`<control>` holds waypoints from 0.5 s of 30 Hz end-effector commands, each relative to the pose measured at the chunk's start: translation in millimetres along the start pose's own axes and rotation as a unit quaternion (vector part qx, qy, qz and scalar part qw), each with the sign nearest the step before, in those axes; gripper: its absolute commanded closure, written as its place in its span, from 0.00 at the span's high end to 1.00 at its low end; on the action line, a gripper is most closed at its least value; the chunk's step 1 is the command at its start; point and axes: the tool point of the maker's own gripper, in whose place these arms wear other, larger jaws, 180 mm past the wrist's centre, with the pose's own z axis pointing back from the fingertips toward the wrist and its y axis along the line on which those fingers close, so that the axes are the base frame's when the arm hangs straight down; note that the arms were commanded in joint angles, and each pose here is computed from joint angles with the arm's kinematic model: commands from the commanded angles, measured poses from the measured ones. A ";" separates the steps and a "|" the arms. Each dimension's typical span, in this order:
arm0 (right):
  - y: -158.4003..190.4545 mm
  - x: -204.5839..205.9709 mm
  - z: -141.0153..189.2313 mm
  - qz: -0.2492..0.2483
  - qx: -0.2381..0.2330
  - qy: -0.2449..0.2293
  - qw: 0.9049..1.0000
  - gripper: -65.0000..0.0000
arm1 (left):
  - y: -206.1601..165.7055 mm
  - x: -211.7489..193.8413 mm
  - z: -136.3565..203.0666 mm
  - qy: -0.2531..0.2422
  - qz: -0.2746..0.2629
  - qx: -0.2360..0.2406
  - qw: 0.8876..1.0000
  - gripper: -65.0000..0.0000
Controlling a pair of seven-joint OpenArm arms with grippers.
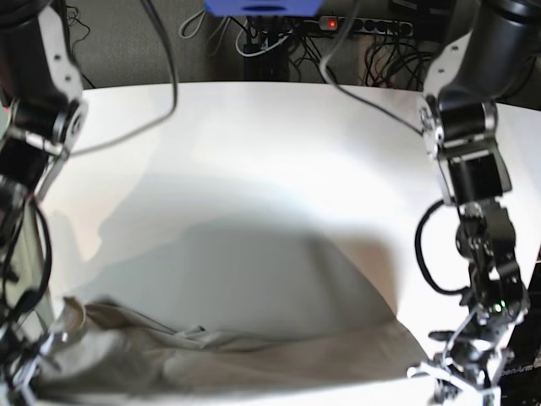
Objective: Layout the t-shirt on the table in an organized manner, then fold the t-shirt properly
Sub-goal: 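Pull the collar end back with both grippers, spreading the shirt flat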
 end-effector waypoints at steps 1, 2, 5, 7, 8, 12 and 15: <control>-12.0 10.6 11.7 -0.001 -0.021 -0.027 0.999 0.00 | -0.6 28.9 6.8 -0.036 -0.007 0.000 0.999 0.01; -3.8 1.3 16.7 -0.006 -0.016 -0.022 1.000 0.00 | 1.2 18.3 12.9 -0.022 -0.008 0.003 1.000 0.01; 10.3 -23.8 34.2 -0.008 -0.016 -0.003 1.000 0.00 | 11.3 -8.6 34.5 0.013 -0.007 0.020 1.000 0.01; 18.9 -43.3 43.1 -0.018 -0.014 0.015 1.000 0.00 | 18.0 -27.6 45.5 0.039 -0.005 0.029 0.999 0.01; 22.9 -51.7 47.0 -0.021 -0.012 0.023 0.999 0.00 | 19.6 -38.0 50.6 0.054 -0.005 0.031 0.998 0.01; 33.5 -90.7 69.9 -0.022 -0.011 0.066 0.998 0.00 | 36.5 -81.1 78.2 0.111 -0.008 0.053 0.992 0.01; 51.1 -116.7 81.2 -0.029 0.005 0.097 0.995 0.00 | 43.5 -109.6 92.3 0.150 -0.003 0.063 0.987 0.01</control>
